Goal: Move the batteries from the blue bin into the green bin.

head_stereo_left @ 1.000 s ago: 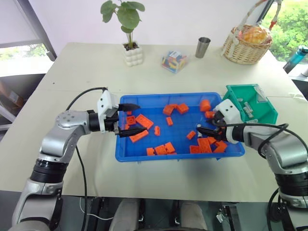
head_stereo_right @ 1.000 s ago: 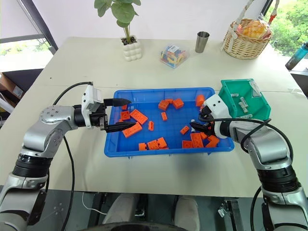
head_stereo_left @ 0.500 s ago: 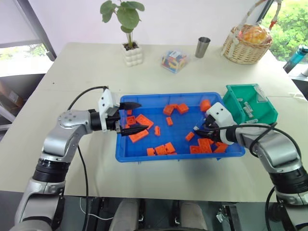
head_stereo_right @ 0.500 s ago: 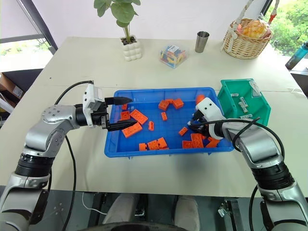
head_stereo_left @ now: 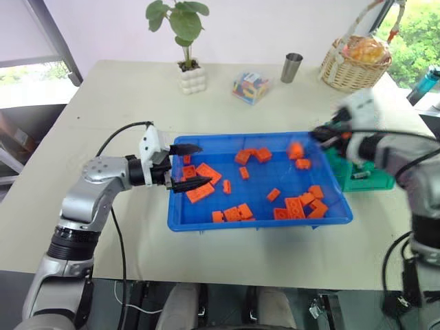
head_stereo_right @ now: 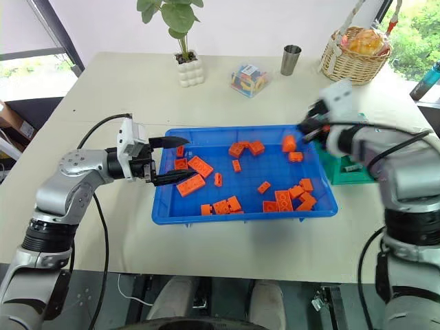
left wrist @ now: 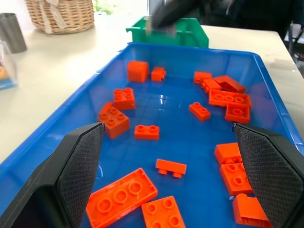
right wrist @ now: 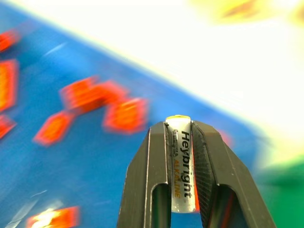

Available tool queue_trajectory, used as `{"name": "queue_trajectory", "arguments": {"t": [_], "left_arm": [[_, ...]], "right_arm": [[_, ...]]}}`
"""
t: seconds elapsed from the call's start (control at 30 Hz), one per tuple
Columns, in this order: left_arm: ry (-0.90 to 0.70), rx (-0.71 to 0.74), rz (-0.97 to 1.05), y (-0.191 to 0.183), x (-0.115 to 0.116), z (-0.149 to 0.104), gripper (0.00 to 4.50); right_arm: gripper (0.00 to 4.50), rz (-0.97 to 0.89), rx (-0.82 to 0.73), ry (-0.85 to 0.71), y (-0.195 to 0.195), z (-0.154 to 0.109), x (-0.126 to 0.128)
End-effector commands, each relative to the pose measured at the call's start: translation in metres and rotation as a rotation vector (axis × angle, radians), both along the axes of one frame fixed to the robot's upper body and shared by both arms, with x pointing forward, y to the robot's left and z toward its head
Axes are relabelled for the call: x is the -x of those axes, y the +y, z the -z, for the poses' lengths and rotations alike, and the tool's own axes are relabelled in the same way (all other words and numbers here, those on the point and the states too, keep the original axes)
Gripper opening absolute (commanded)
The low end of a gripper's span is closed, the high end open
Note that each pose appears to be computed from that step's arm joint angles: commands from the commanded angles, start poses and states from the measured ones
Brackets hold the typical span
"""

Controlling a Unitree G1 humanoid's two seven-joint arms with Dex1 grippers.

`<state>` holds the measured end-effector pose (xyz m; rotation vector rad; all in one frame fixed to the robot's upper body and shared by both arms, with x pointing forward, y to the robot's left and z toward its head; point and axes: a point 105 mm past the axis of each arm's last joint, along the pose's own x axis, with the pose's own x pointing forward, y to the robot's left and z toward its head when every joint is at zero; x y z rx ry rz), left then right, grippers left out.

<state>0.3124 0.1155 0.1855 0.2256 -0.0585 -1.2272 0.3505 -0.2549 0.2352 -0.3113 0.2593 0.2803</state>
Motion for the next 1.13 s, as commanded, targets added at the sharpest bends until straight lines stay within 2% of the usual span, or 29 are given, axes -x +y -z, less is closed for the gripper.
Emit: {"name": "queue_trajectory", "arguments": {"t": [0.03,0.13,0.2,0.23,0.33,0.47,0.6,0.77,0.9,1.13], "left_arm": [[-0.050,0.019,0.003,0.002,-0.001,-0.014,4.50],[-0.050,0.017,0.003,0.002,-0.003,-0.013,4.50],[-0.052,0.018,0.007,0.001,-0.003,-0.013,4.50],[-0.052,0.019,0.010,0.000,-0.003,-0.014,4.50],[-0.054,0.017,0.011,0.000,-0.003,-0.016,4.50],[-0.072,-0.004,-0.009,0.008,-0.005,-0.022,4.50],[-0.088,0.000,-0.030,0.025,-0.004,-0.042,4.50],[-0.090,-0.025,-0.026,0.041,0.003,-0.055,4.50],[-0.075,-0.040,-0.036,0.054,0.006,-0.062,4.50],[-0.073,-0.066,-0.046,0.063,0.010,-0.068,4.50]], "right_arm": [[0.10,0.134,0.050,-0.053,-0.042,-0.015,0.002],[0.10,0.171,0.023,-0.018,-0.057,-0.004,0.002],[1.14,0.167,0.010,0.000,-0.059,0.004,0.002],[1.45,0.170,0.022,0.001,-0.059,0.007,0.001],[2.80,0.164,0.065,-0.027,-0.064,0.007,0.003],[2.80,0.048,0.064,-0.062,-0.066,0.000,0.019],[2.80,-0.213,0.090,0.042,-0.067,0.009,0.072],[2.80,-0.305,0.076,0.072,-0.077,0.007,0.100],[2.80,-0.327,0.072,0.029,-0.082,0.001,0.105],[2.80,-0.365,0.091,0.039,-0.075,0.013,0.104]]}}
